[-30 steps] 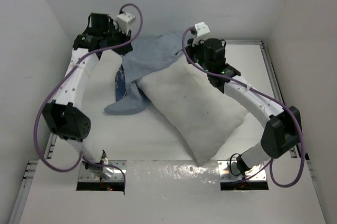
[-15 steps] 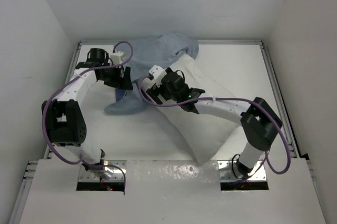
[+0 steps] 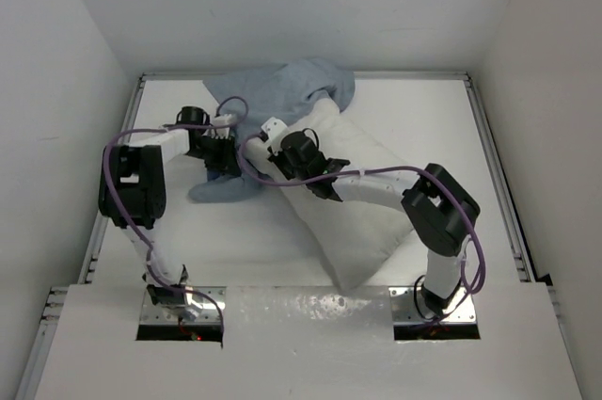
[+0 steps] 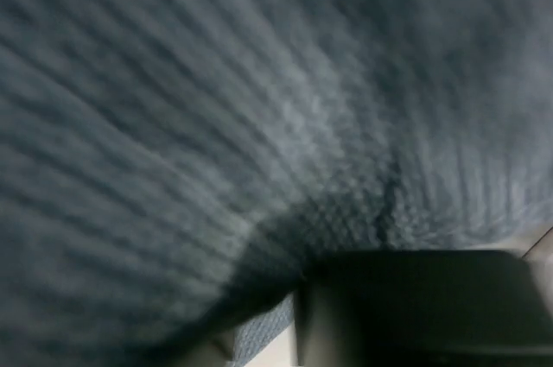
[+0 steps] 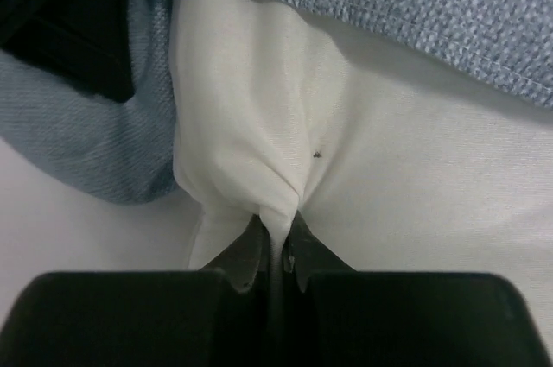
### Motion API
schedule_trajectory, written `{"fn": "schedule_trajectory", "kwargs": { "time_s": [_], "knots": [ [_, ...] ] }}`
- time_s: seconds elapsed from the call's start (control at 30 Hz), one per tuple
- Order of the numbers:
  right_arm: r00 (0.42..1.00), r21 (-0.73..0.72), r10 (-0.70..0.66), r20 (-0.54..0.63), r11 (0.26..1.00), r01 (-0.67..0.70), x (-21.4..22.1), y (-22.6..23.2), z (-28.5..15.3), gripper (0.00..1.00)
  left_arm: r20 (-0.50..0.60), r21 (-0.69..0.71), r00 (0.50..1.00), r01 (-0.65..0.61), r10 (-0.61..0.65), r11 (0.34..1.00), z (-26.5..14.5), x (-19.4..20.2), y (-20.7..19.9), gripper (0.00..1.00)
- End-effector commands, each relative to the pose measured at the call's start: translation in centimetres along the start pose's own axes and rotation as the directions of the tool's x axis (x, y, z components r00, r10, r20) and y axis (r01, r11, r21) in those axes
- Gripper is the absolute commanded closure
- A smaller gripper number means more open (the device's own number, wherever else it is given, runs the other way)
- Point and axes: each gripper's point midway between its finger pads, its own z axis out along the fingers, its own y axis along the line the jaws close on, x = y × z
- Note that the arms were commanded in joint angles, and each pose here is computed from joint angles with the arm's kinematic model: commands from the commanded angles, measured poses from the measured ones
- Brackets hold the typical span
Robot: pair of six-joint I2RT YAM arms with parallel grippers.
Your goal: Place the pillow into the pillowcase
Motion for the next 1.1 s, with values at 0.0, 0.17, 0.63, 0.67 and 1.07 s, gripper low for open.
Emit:
{"fn": "schedule_trajectory", "kwargs": {
  "time_s": [0.0, 0.17, 0.63, 0.67, 1.07],
  "knots": [
    [0.991, -0.101, 0.099, 0.086, 0.991, -0.09, -2.0, 1.4, -0.2, 1.0, 0.074, 0.024, 0.994, -0.085, 0.083, 0.996, -0.8, -3.6, -0.7, 0.86],
    [0.904, -0.085, 0.312, 0.29, 0.95, -0.301, -11.3, -1.0, -2.9, 1.0, 0.195, 0.09, 0.964, -0.2, 0.179, 0.976, -5.0, -6.6, -4.8, 1.0],
    [0.511, -0.099, 0.568, 0.645, 0.725, -0.681, -23.8, -7.9, -6.1, 1.0, 0.477, 0.268, 0.632, -0.766, 0.611, 0.584, -15.3, -5.7, -23.5, 1.0],
    [0.505, -0.097, 0.577, 0.642, 0.715, -0.692, -23.6, -7.9, -5.9, 1.0, 0.495, 0.288, 0.626, -0.773, 0.603, 0.566, -15.7, -5.8, -24.2, 1.0],
    [0.56, -0.143, 0.637, 0.53, 0.718, -0.681, -19.9, -4.6, -1.9, 1.0, 0.496, 0.321, 0.614, -0.787, 0.614, 0.527, -15.9, -6.2, -25.2, 1.0]
  ]
}}
